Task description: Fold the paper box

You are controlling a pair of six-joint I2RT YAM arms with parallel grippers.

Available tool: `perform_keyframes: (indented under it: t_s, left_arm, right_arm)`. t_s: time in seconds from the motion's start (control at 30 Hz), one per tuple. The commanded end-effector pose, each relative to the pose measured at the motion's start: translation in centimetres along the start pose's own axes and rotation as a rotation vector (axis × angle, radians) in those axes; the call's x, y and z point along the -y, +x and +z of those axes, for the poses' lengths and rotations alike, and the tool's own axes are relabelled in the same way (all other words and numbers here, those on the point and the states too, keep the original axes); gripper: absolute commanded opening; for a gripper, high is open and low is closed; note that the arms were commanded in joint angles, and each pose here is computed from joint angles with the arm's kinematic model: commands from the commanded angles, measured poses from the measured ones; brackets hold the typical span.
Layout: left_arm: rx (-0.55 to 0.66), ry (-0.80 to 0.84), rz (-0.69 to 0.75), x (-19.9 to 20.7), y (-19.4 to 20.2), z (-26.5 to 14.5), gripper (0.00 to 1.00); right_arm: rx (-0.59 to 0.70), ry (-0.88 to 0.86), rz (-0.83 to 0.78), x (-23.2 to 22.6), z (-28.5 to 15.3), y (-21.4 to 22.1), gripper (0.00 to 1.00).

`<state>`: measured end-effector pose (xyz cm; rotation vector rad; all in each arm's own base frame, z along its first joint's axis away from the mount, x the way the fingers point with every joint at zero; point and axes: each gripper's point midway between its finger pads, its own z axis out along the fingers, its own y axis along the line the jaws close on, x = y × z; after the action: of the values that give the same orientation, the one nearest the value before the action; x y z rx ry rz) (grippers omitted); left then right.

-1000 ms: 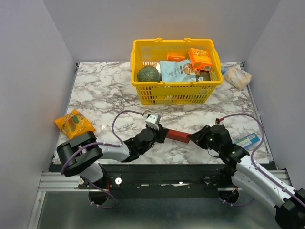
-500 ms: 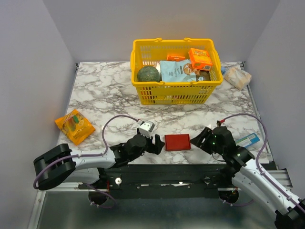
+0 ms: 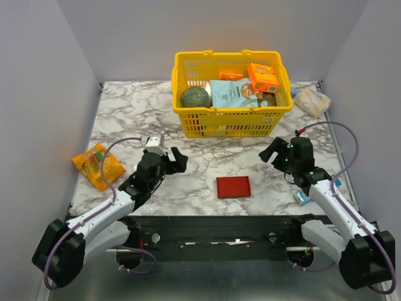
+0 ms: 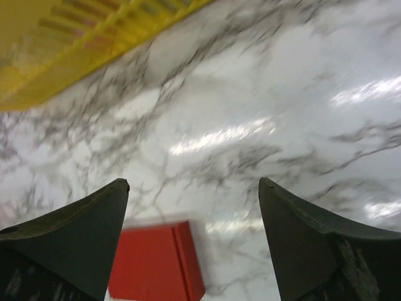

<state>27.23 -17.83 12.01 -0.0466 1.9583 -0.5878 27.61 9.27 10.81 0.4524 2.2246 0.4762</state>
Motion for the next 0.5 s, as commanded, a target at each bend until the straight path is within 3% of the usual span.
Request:
perform_keyframes:
  t_s: [0.0,0.17,0.47]
  left_arm:
    - [0.036,-0.107,-0.058,-4.9,-4.0,-1.0,0.99]
    - [0.114,-0.230,-0.077,-7.5,-8.0,-3.8,0.99]
    - [0.190,-0.298,-0.067,-7.2,-11.8,-7.1,0.99]
  right_arm:
    - [0.193,-0.052,0.002,1.2,-0.5,-7.4,0.92]
    - [0.355,-0.010,-0.048,3.0,-3.8,-11.9,0.94]
    - [0.541,0.031,-0.078,3.4,-7.7,-13.4,0.95]
